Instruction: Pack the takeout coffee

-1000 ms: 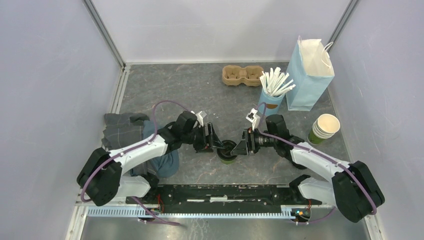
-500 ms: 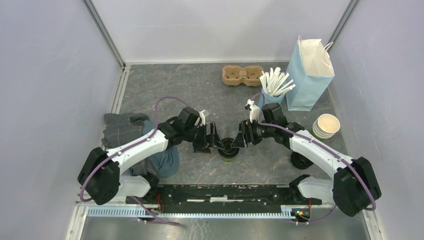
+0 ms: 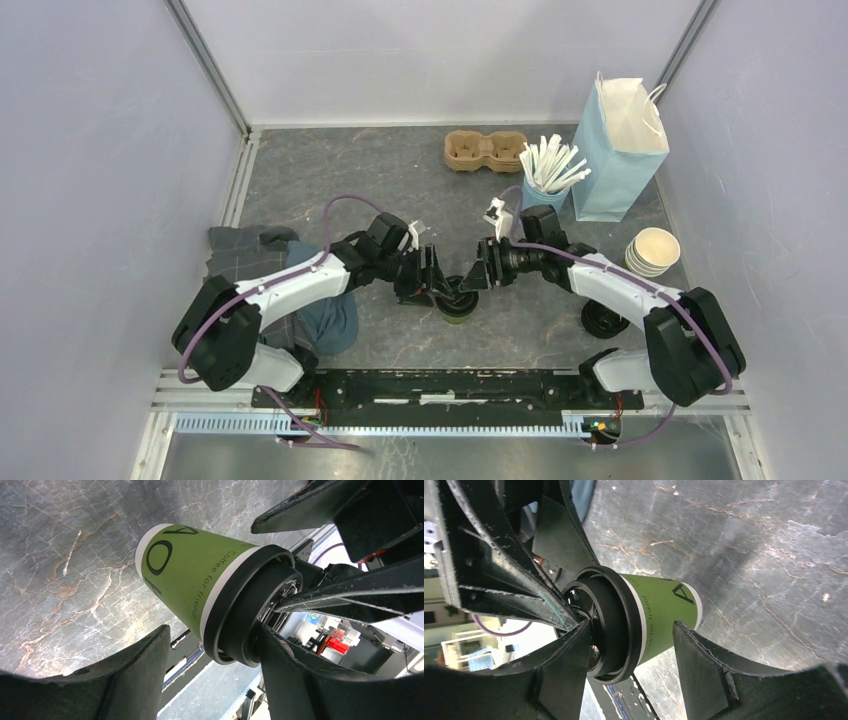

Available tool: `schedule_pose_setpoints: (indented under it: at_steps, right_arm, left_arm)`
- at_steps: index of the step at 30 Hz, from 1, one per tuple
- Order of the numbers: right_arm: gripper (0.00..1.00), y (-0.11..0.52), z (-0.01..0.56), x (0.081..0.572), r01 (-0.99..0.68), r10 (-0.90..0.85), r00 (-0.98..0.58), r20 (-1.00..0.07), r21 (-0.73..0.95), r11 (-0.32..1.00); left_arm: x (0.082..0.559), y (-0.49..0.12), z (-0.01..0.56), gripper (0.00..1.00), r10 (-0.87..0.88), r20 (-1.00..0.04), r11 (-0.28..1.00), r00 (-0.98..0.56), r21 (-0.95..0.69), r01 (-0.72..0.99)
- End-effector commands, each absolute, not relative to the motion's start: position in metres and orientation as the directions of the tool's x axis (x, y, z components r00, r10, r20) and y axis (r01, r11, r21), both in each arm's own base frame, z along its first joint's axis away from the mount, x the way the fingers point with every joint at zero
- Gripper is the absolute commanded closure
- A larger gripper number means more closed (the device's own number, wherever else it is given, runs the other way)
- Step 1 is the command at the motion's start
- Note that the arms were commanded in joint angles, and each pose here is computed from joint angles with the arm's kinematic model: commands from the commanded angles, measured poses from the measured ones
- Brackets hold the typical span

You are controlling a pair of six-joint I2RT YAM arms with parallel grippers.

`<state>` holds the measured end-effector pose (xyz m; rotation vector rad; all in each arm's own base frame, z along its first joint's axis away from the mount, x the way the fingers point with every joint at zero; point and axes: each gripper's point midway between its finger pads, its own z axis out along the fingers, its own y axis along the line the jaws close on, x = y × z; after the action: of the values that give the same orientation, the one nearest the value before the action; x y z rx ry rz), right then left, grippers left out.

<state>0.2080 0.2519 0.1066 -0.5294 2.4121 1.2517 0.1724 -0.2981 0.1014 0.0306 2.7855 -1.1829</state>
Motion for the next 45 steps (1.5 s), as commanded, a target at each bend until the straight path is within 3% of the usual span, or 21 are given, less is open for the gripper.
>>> schedule_pose_setpoints:
  at_steps: [1, 3, 7, 10, 13, 18, 21, 23, 27, 30, 38, 45]
  right_arm:
    - [0.35, 0.244, 0.082, 0.206, -0.470, -0.075, -0.863, -0.500, 0.738, 0.484]
    - [0.37, 0.225, 0.047, 0.194, -0.391, -0.038, -0.899, -0.437, 0.759, 0.520]
    - [0.40, 0.201, -0.002, 0.175, -0.345, -0.128, -0.928, -0.349, 0.679, 0.648]
    - [0.34, 0.210, 0.030, 0.191, -0.387, -0.128, -0.907, -0.400, 0.675, 0.629]
    - [0.28, 0.224, 0.079, 0.209, -0.440, -0.109, -0.877, -0.467, 0.694, 0.570]
    - [0.29, 0.228, 0.102, 0.204, -0.393, -0.059, -0.899, -0.434, 0.740, 0.546]
    - [0.41, 0.225, 0.099, 0.196, -0.326, 0.003, -0.919, -0.395, 0.762, 0.559]
    - [0.44, 0.223, 0.099, 0.195, -0.303, 0.049, -0.917, -0.395, 0.771, 0.560]
    - [0.45, 0.229, 0.108, 0.190, -0.286, 0.087, -0.919, -0.384, 0.802, 0.524]
    - [0.41, 0.236, 0.118, 0.195, -0.326, 0.067, -0.905, -0.419, 0.787, 0.523]
    - [0.18, 0.232, 0.131, 0.203, -0.389, -0.001, -0.880, -0.476, 0.719, 0.576]
    - [0.14, 0.232, 0.131, 0.207, -0.489, -0.150, -0.857, -0.493, 0.686, 0.539]
  left_arm:
    - [0.165, -0.281, 0.068, 0.32, -0.057, -0.097, 0.758, -0.994, -0.651, 0.020]
    - [0.147, -0.260, 0.032, 0.35, -0.064, -0.050, 0.801, -0.997, -0.598, -0.022]
    - [0.127, -0.242, 0.005, 0.39, -0.054, -0.021, 0.827, -0.998, -0.561, -0.033]
    - [0.135, -0.252, 0.027, 0.37, -0.017, -0.060, 0.799, -0.998, -0.601, 0.022]
    - [0.152, -0.272, 0.070, 0.23, 0.005, -0.139, 0.741, -0.990, -0.664, 0.097]
    - [0.180, -0.297, 0.120, 0.14, 0.035, -0.253, 0.684, -0.967, -0.699, 0.208]
    - [0.189, -0.308, 0.114, 0.18, 0.088, -0.242, 0.686, -0.966, -0.688, 0.235]
    - [0.191, -0.316, 0.112, 0.25, 0.100, -0.224, 0.676, -0.969, -0.700, 0.231]
    - [0.198, -0.322, 0.117, 0.27, 0.102, -0.235, 0.667, -0.967, -0.704, 0.242]
    - [0.198, -0.319, 0.120, 0.24, 0.105, -0.241, 0.678, -0.965, -0.692, 0.246]
    - [0.199, -0.304, 0.148, 0.09, 0.053, -0.288, 0.715, -0.956, -0.657, 0.238]
    - [0.162, -0.309, 0.150, 0.07, 0.037, -0.192, 0.679, -0.981, -0.715, 0.166]
